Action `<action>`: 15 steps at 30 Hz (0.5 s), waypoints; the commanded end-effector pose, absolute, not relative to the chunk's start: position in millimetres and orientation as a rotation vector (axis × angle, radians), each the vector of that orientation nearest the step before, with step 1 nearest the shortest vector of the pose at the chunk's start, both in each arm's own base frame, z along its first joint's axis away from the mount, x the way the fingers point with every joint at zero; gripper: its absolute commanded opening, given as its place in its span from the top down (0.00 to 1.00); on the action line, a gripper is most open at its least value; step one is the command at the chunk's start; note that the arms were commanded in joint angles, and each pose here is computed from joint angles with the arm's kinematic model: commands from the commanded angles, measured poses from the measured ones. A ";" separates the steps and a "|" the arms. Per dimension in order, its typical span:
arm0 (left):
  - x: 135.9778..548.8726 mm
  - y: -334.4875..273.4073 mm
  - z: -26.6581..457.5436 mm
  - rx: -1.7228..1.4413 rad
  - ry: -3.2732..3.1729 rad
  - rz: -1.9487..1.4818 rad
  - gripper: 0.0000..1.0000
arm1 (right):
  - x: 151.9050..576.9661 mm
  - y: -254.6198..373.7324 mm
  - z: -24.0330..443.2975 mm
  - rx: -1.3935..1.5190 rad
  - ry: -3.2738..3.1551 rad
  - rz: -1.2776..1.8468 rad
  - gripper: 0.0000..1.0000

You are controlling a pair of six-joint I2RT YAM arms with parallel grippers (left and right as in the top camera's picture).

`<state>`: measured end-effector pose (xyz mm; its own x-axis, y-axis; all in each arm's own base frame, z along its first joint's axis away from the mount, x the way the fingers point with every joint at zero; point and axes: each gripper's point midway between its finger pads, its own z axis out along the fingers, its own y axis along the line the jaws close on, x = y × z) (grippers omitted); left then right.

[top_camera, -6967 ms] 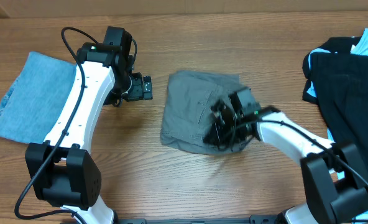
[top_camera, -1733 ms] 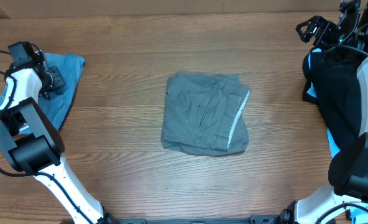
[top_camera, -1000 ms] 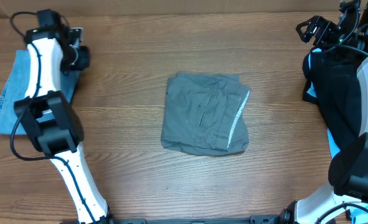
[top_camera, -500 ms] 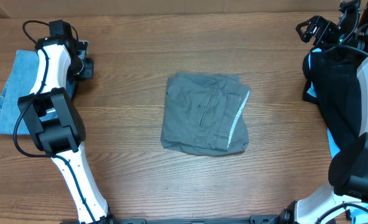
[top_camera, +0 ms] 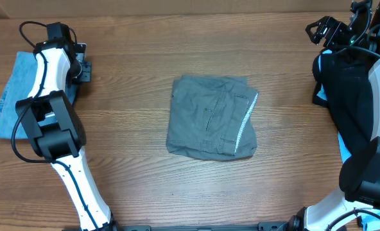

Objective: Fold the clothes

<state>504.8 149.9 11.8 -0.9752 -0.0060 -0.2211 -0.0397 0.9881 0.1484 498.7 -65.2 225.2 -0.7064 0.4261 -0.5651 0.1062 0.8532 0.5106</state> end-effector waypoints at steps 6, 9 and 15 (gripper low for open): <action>497.3 186.1 7.0 -0.108 2.898 0.221 0.96 | 498.6 -65.1 225.9 0.382 2.314 0.581 0.00; 496.3 188.6 6.7 -0.125 2.891 0.175 0.96 | 498.6 -65.1 225.9 0.382 2.314 0.581 0.00; 510.7 168.2 18.7 -0.188 2.827 -0.017 0.96 | 498.6 -65.1 225.9 0.383 2.314 0.581 0.00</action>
